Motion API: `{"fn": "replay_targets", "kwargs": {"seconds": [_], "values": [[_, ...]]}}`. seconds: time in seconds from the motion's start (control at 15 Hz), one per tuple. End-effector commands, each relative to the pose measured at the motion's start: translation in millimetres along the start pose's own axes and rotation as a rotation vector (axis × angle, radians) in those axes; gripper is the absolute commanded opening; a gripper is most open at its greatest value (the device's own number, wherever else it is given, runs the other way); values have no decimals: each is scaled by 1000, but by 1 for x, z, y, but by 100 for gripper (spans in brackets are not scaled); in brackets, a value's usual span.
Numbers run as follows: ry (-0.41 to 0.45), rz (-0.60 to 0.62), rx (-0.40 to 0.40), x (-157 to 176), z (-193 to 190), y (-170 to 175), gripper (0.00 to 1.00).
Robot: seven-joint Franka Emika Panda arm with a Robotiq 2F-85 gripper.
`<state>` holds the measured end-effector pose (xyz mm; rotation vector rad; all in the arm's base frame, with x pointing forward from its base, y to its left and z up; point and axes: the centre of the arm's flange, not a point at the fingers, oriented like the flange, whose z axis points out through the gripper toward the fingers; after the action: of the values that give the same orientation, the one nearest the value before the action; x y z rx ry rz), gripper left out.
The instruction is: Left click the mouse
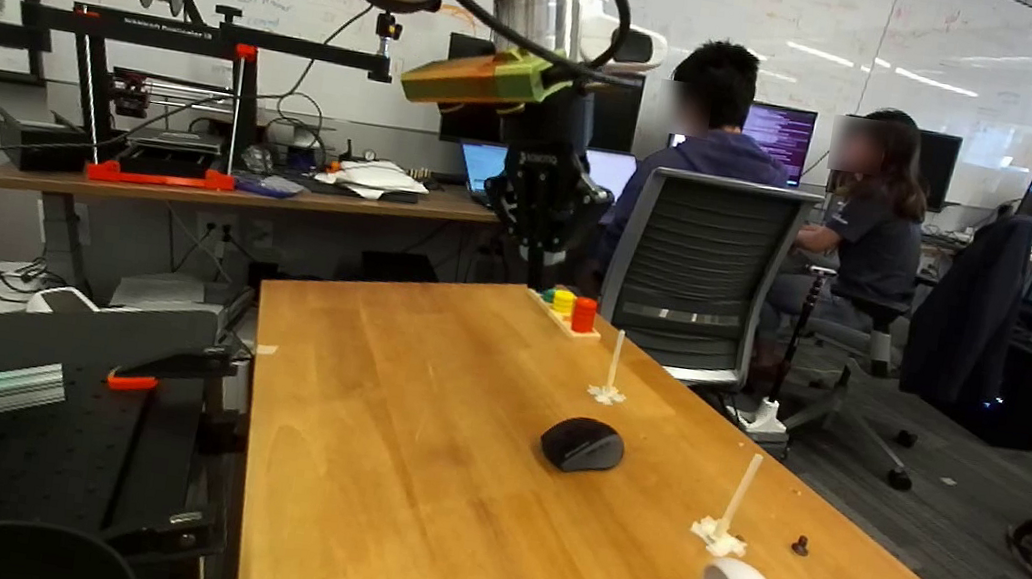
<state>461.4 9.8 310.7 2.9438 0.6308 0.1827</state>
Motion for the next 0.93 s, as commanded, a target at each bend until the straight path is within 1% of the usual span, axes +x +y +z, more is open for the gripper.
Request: {"fn": "replay_targets", "kwargs": {"seconds": [0.0,0.2,0.53,0.87], "values": [[10,10,-51,10,32,-6,7],[7,12,-72,15,60,-12,4],[-4,40,-91,24,100,-24,6],[-1,72,-127,51,132,-24,4]]}}
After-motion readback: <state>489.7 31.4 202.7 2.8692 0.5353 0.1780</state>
